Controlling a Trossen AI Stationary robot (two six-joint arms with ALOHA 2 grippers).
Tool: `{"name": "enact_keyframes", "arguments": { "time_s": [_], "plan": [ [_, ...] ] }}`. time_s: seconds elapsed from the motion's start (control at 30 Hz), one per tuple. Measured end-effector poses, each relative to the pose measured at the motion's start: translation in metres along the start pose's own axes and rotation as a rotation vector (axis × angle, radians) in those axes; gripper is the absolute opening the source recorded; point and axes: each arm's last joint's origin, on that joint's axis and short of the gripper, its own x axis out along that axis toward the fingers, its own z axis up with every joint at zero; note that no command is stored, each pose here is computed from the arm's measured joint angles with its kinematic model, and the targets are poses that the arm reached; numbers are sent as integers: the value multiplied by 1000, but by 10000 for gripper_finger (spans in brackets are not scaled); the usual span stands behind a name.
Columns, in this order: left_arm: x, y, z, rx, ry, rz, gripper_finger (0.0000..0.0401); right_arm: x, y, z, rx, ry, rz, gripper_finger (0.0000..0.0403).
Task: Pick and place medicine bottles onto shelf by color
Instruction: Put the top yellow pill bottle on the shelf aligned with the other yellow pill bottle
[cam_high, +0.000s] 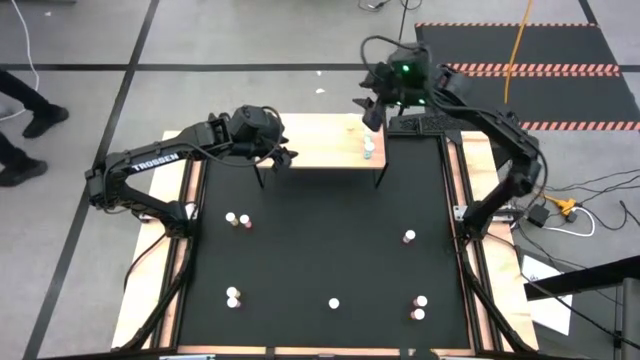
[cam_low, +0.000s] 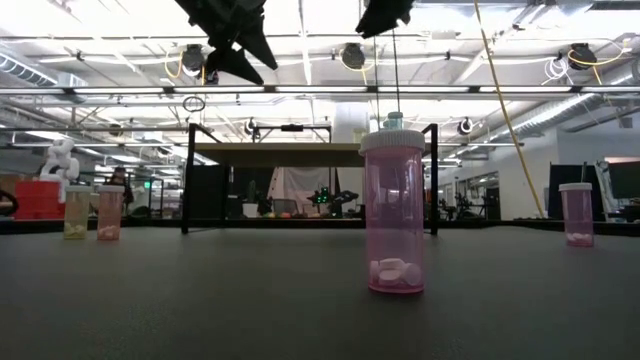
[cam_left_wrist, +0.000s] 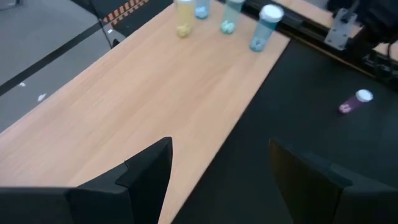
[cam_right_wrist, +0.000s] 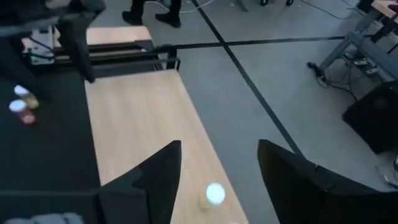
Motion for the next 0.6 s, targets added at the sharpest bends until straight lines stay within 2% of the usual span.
{"name": "enact_keyframes", "arguments": {
  "time_s": [0.1, 0.2, 0.37, 0.43, 0.53, 0.6],
  "plan": [
    [0, -6, 0, 3, -8, -20, 266, -10, 10, -10, -12, -14, 33, 208],
    [-1, -12, 0, 11, -18, -40, 266, -21, 24, -16, -15, -106, 139, 208],
    [-1, -20, 1, 37, -45, -68, 266, -34, 49, -21, -10, -379, 374, 208],
    [-2, -23, 4, 54, -76, -79, 266, -39, 56, -19, -26, -535, 484, 208],
    [-2, -26, 8, 99, -127, -94, 266, -42, 64, -18, 44, -702, 583, 207],
    [-3, -29, 11, 103, -161, -107, 266, -38, 69, -21, 137, -726, 603, 202]
  ]
}}
